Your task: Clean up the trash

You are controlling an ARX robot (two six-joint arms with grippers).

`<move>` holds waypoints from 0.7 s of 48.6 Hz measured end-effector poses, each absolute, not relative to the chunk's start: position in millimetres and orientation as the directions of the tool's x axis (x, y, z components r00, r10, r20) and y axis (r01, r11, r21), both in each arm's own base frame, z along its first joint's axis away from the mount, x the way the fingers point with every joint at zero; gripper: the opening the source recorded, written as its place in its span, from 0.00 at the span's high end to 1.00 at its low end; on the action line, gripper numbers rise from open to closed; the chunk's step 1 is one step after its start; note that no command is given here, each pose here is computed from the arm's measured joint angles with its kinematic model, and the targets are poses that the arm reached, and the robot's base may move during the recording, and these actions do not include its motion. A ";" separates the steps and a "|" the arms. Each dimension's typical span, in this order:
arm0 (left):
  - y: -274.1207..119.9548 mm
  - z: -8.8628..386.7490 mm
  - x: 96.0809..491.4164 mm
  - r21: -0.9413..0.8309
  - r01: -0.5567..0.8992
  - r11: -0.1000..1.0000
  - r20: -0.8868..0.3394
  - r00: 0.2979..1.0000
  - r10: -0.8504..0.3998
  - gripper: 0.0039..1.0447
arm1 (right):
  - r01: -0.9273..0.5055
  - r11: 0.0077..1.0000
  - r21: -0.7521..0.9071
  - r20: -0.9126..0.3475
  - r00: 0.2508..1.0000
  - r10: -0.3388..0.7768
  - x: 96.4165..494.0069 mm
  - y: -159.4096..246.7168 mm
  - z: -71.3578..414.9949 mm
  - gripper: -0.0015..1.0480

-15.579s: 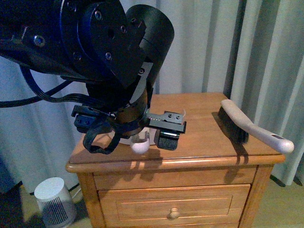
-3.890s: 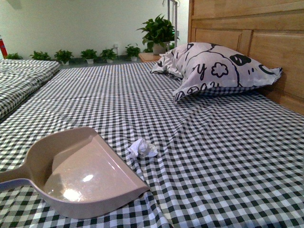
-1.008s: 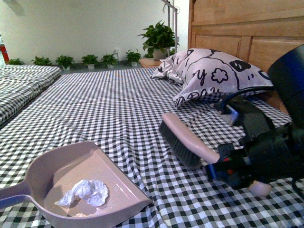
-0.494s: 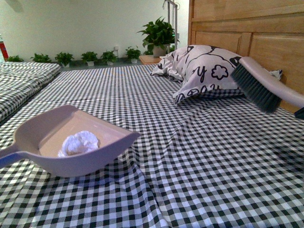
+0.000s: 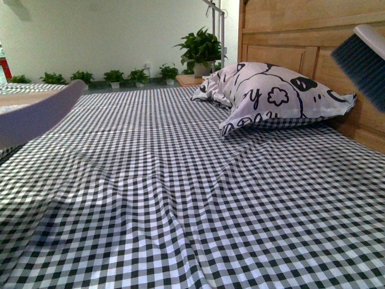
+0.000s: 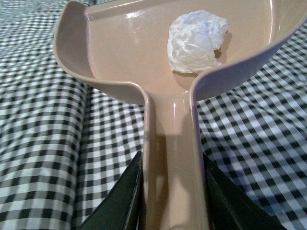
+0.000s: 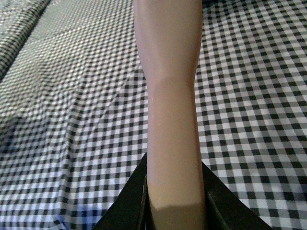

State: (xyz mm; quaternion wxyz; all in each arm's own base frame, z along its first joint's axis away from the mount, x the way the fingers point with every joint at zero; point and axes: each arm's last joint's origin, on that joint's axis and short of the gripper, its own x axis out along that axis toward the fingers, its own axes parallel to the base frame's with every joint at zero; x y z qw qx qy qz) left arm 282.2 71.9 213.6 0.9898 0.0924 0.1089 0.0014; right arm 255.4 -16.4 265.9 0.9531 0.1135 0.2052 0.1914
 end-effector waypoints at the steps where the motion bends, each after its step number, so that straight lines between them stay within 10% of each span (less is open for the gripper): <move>1: 71.4 216.7 280.8 0.181 -0.003 0.983 -0.205 0.978 0.041 0.73 | -0.319 0.898 0.304 -0.340 0.844 0.415 253.4 -15.8 267.8 0.81; 34: 33.2 268.3 182.9 0.163 -0.019 0.986 0.011 1.000 0.017 0.73 | -0.319 0.822 0.472 -0.141 0.893 0.427 197.6 6.9 310.5 0.81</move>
